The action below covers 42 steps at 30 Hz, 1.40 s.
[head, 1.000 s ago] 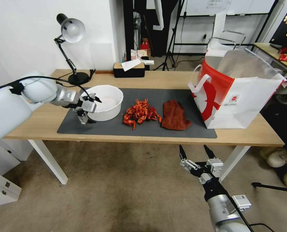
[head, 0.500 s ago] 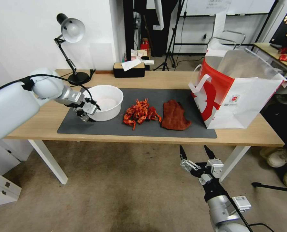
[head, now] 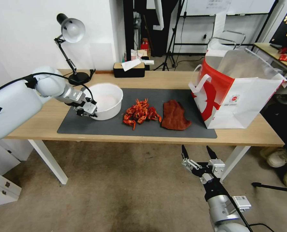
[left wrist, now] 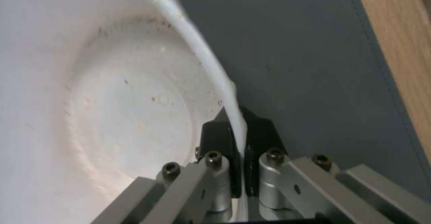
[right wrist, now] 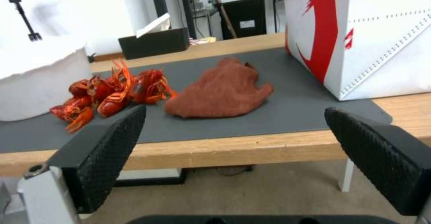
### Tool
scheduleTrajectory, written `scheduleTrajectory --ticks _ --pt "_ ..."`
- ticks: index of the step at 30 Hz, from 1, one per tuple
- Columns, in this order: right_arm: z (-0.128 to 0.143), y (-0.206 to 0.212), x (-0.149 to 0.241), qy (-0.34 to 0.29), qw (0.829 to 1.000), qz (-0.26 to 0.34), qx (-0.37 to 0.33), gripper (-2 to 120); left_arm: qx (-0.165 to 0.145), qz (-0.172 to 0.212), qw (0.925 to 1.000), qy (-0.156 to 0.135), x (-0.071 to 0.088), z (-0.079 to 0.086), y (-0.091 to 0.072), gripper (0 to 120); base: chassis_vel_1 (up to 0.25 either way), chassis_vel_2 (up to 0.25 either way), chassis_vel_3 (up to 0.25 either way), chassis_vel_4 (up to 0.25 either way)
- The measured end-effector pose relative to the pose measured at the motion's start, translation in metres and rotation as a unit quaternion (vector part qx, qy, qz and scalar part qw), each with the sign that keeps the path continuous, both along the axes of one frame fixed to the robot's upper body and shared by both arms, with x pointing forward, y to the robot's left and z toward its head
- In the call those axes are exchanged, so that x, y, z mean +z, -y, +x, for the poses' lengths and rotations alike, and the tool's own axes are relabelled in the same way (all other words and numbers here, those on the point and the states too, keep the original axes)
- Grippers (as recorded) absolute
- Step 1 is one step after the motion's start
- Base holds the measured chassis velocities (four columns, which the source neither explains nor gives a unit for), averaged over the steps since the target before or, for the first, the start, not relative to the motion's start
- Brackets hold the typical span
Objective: Sweep shrimp from table into container with towel, then put container into takeout bag.
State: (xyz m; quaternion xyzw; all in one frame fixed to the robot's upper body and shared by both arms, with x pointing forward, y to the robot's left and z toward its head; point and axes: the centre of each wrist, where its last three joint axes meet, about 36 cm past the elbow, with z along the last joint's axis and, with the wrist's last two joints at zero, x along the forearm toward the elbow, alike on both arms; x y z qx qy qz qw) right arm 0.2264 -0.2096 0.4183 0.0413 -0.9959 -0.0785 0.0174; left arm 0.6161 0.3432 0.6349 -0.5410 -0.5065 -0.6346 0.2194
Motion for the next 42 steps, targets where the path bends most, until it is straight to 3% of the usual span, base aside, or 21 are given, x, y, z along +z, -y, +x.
scheduleTrajectory --ticks 6,8,9,11,12,14,16,18,23,26,27,29,30,33,37,40,41,42 --pt "0.0 0.0 0.0 0.0 1.0 0.0 0.001 100 -0.003 -0.003 1.0 0.008 0.006 -0.006 -0.008 0 0.0 0.0 0.0 0.0" --pt "0.001 0.0 0.0 0.001 1.0 0.001 0.003 100 0.0 -0.005 0.9997 0.025 0.016 -0.012 -0.025 0 0.0 0.0 0.0 0.0" --pt "0.001 0.0 0.0 0.001 1.0 0.001 0.003 100 0.0 -0.005 0.9997 0.025 0.016 -0.012 -0.025 0 0.0 0.0 0.0 0.0" --pt "0.002 -0.001 0.0 0.002 1.0 0.004 0.006 100 -0.017 0.012 0.9987 0.047 0.032 -0.027 -0.054 0 0.0 0.0 0.0 0.0" --pt "0.002 -0.001 0.0 0.002 1.0 0.004 0.006 100 -0.017 0.012 0.9987 0.047 0.032 -0.027 -0.054 0 0.0 0.0 0.0 0.0" --pt "0.004 -0.001 0.0 0.001 1.0 0.006 0.008 100 -0.05 0.054 0.9969 0.028 0.038 -0.041 -0.067 0 0.0 0.0 0.0 0.0" --pt "0.004 0.0 0.0 0.001 1.0 0.006 0.009 100 -0.06 0.066 0.9959 0.017 0.041 -0.045 -0.07 0 0.0 0.0 0.0 0.0" --pt "0.005 0.001 0.0 0.0 1.0 0.006 0.01 100 -0.092 0.1 0.9902 -0.031 0.048 -0.055 -0.075 0 0.0 0.0 0.0 0.0" --pt "0.005 0.002 0.0 -0.001 1.0 0.006 0.01 100 -0.107 0.099 0.9886 -0.038 0.054 -0.071 -0.079 0 0.0 0.0 0.0 0.0" --pt "0.005 0.002 -0.001 -0.002 1.0 0.008 0.01 100 -0.128 0.058 0.9893 -0.038 0.054 -0.103 -0.071 0 0.0 0.0 0.0 0.0" --pt "0.005 0.002 -0.001 -0.002 1.0 0.008 0.01 100 -0.128 0.058 0.9893 -0.038 0.054 -0.103 -0.071 0 0.0 0.0 0.0 0.0" --pt "0.004 0.003 -0.001 -0.003 1.0 0.007 0.01 100 -0.149 0.038 0.987 -0.047 0.047 -0.128 -0.055 0 0.0 0.0 0.0 0.0" --pt "0.004 0.003 -0.001 -0.003 1.0 0.007 0.01 100 -0.149 0.038 0.987 -0.047 0.047 -0.128 -0.055 0 0.0 0.0 0.0 0.0" --pt "0.004 0.003 -0.001 -0.004 1.0 0.007 0.01 100 -0.189 0.016 0.9799 -0.062 0.03 -0.161 -0.027 0 0.0 0.0 0.0 0.0" --pt "0.003 0.002 -0.001 -0.005 1.0 0.008 0.009 100 -0.209 0.008 0.9758 -0.063 0.025 -0.176 -0.013 0 0.0 0.0 0.0 0.0" --pt "0.001 0.002 -0.001 -0.006 1.0 0.009 0.008 100 -0.271 0.005 0.9607 -0.061 0.005 -0.217 0.028 0 0.0 0.0 0.0 0.0" --pt "0.001 0.002 -0.001 -0.006 1.0 0.009 0.008 100 -0.271 0.005 0.9607 -0.061 0.005 -0.217 0.028 0 0.0 0.0 0.0 0.0" --pt "0.0 0.002 -0.001 -0.006 1.0 0.009 0.007 100 -0.288 0.004 0.9557 -0.06 -0.003 -0.228 0.039 0 0.0 0.0 0.0 0.0"
